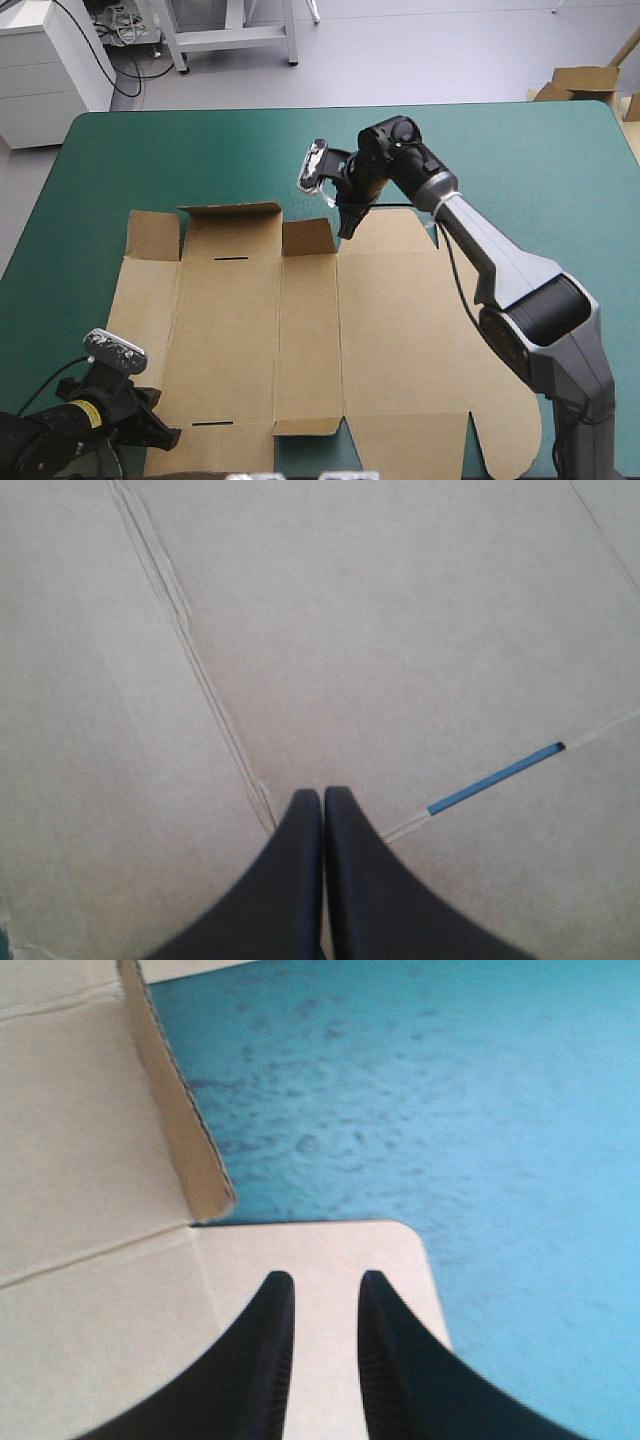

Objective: Fold the box

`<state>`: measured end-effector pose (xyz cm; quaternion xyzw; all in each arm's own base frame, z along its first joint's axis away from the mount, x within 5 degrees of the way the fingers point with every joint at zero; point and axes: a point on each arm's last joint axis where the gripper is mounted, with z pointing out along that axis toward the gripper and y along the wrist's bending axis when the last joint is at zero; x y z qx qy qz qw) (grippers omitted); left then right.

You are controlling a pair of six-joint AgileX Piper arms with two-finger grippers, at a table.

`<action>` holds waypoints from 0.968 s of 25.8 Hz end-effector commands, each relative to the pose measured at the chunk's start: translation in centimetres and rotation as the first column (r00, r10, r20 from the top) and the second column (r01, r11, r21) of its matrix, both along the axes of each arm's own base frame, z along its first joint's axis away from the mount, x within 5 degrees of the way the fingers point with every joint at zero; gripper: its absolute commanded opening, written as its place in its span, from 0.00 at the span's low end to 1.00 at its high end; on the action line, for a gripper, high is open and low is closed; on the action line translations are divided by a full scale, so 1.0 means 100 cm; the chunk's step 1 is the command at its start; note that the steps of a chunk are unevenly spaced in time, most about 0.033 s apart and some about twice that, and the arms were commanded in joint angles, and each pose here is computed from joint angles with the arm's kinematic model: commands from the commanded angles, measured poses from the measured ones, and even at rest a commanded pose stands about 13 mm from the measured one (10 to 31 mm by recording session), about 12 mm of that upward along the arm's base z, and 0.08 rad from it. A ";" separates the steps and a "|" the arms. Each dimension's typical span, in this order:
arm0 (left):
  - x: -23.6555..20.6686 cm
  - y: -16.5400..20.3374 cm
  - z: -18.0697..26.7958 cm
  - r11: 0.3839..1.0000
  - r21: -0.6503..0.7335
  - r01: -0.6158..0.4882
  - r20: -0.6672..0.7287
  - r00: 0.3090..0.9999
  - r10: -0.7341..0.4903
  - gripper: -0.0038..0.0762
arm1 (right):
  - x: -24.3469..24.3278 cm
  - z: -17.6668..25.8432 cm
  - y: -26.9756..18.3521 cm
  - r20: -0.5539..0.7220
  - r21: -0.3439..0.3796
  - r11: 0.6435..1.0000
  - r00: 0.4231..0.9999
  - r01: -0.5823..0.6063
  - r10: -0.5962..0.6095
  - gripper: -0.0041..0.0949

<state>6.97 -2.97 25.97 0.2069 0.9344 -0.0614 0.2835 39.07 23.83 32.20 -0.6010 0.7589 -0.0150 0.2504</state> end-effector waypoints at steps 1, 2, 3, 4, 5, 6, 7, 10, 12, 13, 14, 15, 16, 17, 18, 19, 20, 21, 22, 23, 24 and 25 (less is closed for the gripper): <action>0.004 -0.002 0.009 1.000 -0.029 -0.001 0.055 0.998 0.003 0.04 | -0.018 0.078 -0.036 0.189 0.108 0.985 0.970 0.135 -0.154 0.26; 0.004 -0.002 0.009 1.000 -0.029 -0.001 0.055 0.998 0.003 0.04 | -0.020 0.088 -0.046 0.209 0.122 0.976 0.957 0.178 -0.200 0.26; 0.004 -0.002 0.009 1.000 -0.029 -0.001 0.055 0.998 0.003 0.04 | -0.021 0.095 -0.055 0.221 0.135 0.966 0.944 0.221 -0.247 0.26; 0.004 -0.002 0.009 1.000 -0.029 -0.001 0.055 0.998 0.003 0.04 | -0.023 0.103 -0.066 0.231 0.146 0.952 0.926 0.270 -0.299 0.26; 0.004 -0.002 0.009 1.000 -0.029 -0.001 0.055 0.998 0.003 0.04 | -0.024 0.110 -0.078 0.236 0.157 0.935 0.907 0.319 -0.349 0.25; 0.004 -0.002 0.009 1.000 -0.029 -0.001 0.055 0.998 0.003 0.04 | -0.025 0.114 -0.089 0.226 0.171 0.914 0.888 0.369 -0.401 0.24; 0.004 -0.002 0.009 1.000 -0.029 -0.001 0.055 0.998 0.003 0.04 | -0.025 0.119 -0.101 0.210 0.207 0.881 0.860 0.426 -0.465 0.21; 0.004 -0.002 0.009 1.000 -0.030 -0.001 0.054 0.999 0.003 0.04 | -0.029 0.129 -0.133 0.117 0.326 0.753 0.766 0.571 -0.632 0.12; 0.004 -0.002 0.009 0.999 -0.038 -0.012 0.051 0.999 0.014 0.04 | -0.035 0.134 -0.148 0.066 0.369 0.691 0.724 0.622 -0.687 0.07; 0.004 -0.002 0.009 0.999 -0.044 -0.021 0.048 0.999 0.023 0.04 | -0.041 0.135 -0.157 0.046 0.379 0.671 0.711 0.638 -0.702 0.03; 0.004 -0.002 0.009 0.999 -0.044 -0.022 0.046 0.999 0.024 0.04 | -0.046 0.136 -0.164 0.037 0.380 0.658 0.700 0.650 -0.713 0.02; 0.004 -0.002 0.009 0.999 -0.044 -0.022 0.046 0.999 0.024 0.04 | -0.052 0.135 -0.171 0.024 0.379 0.643 0.688 0.665 -0.725 0.02; 0.004 -0.002 0.009 0.999 -0.044 -0.022 0.046 0.999 0.024 0.04 | -0.060 0.134 -0.178 0.011 0.375 0.628 0.674 0.682 -0.739 0.02; 0.004 -0.002 0.009 0.999 -0.044 -0.022 0.046 0.999 0.024 0.04 | -0.066 0.132 -0.184 -0.001 0.370 0.611 0.659 0.699 -0.753 0.02; 0.004 -0.002 0.009 0.999 -0.042 -0.022 0.047 0.999 0.024 0.04 | -0.085 0.124 -0.196 -0.024 0.345 0.586 0.631 0.733 -0.775 0.02; 0.004 -0.002 0.009 0.999 -0.041 -0.023 0.047 0.999 0.024 0.04 | -0.096 0.119 -0.202 -0.034 0.330 0.575 0.618 0.749 -0.785 0.02; 0.004 -0.002 0.009 0.999 -0.041 -0.023 0.047 0.999 0.024 0.04 | -0.118 0.107 -0.212 -0.063 0.305 0.542 0.585 0.783 -0.809 0.02; 0.004 -0.002 0.009 0.999 -0.041 -0.023 0.047 0.999 0.024 0.04 | -0.127 0.103 -0.215 -0.076 0.298 0.526 0.570 0.796 -0.818 0.02; 0.004 -0.002 0.009 0.999 -0.041 -0.023 0.047 0.999 0.024 0.04 | -0.146 0.093 -0.220 -0.096 0.282 0.504 0.547 0.816 -0.831 0.02; 0.004 -0.002 0.009 0.999 -0.041 -0.023 0.047 0.999 0.024 0.04 | -0.160 0.086 -0.222 -0.105 0.269 0.501 0.542 0.823 -0.834 0.02; 0.004 -0.002 0.009 0.999 -0.041 -0.023 0.047 0.999 0.024 0.04 | -0.184 0.072 -0.225 -0.118 0.248 0.500 0.538 0.830 -0.835 0.02; 0.004 -0.002 0.009 0.999 -0.041 -0.023 0.047 0.999 0.024 0.04 | -0.193 0.063 -0.225 -0.128 0.232 0.500 0.536 0.835 -0.835 0.02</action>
